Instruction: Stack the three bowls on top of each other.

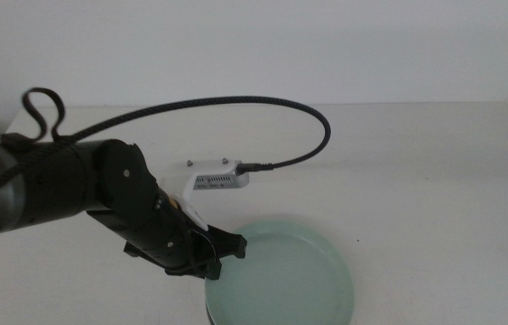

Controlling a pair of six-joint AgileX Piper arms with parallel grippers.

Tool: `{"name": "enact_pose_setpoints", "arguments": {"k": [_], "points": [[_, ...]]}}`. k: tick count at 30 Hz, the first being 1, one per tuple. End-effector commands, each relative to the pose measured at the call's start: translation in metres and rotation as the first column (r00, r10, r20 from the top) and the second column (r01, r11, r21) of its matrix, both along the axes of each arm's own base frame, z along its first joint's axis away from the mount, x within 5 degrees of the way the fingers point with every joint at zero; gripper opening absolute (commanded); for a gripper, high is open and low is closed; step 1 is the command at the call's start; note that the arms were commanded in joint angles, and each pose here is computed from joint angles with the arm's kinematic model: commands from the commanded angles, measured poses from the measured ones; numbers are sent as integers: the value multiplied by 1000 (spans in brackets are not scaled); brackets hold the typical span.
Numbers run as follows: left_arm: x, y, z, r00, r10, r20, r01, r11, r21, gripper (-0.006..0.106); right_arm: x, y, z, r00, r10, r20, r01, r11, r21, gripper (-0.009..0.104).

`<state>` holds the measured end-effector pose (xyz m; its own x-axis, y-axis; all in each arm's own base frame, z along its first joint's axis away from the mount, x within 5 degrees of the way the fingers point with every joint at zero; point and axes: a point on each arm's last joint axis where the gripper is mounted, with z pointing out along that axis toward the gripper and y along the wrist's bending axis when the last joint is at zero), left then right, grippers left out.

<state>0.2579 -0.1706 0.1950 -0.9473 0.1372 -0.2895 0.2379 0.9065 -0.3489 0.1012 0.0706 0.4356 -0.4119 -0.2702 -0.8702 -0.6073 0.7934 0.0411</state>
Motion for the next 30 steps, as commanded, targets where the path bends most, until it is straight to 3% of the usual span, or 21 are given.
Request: {"name": "enact_pose_setpoints", "arguments": {"k": [1,3,5,9,11,20,30], "points": [[3,-5,15,998,40,48,-37,997,-62,6,0,-1,14,997,-13,82,10,999,38,48],[3,-5,14,998,35,45,-33,998,-56,17,0,-1,14,997,-13,82,10,999,38,48],[2,-4,15,999,32,42,-29,998,-54,36,0,-1,14,997,-13,82,10,999,38,48],[1,-1,24,997,6,78,-3,999,-39,86,0,-1,14,997,-13,82,10,999,38,48],[2,3,34,995,-1,96,4,999,-35,105,0,-1,14,997,-13,82,10,999,38,48],[11,63,116,967,96,235,-91,995,-33,105,0,-1,14,997,-13,82,10,999,38,48],[3,146,193,823,231,519,-313,947,75,105,0,-1,14,997,-12,81,9,999,37,48]]}}
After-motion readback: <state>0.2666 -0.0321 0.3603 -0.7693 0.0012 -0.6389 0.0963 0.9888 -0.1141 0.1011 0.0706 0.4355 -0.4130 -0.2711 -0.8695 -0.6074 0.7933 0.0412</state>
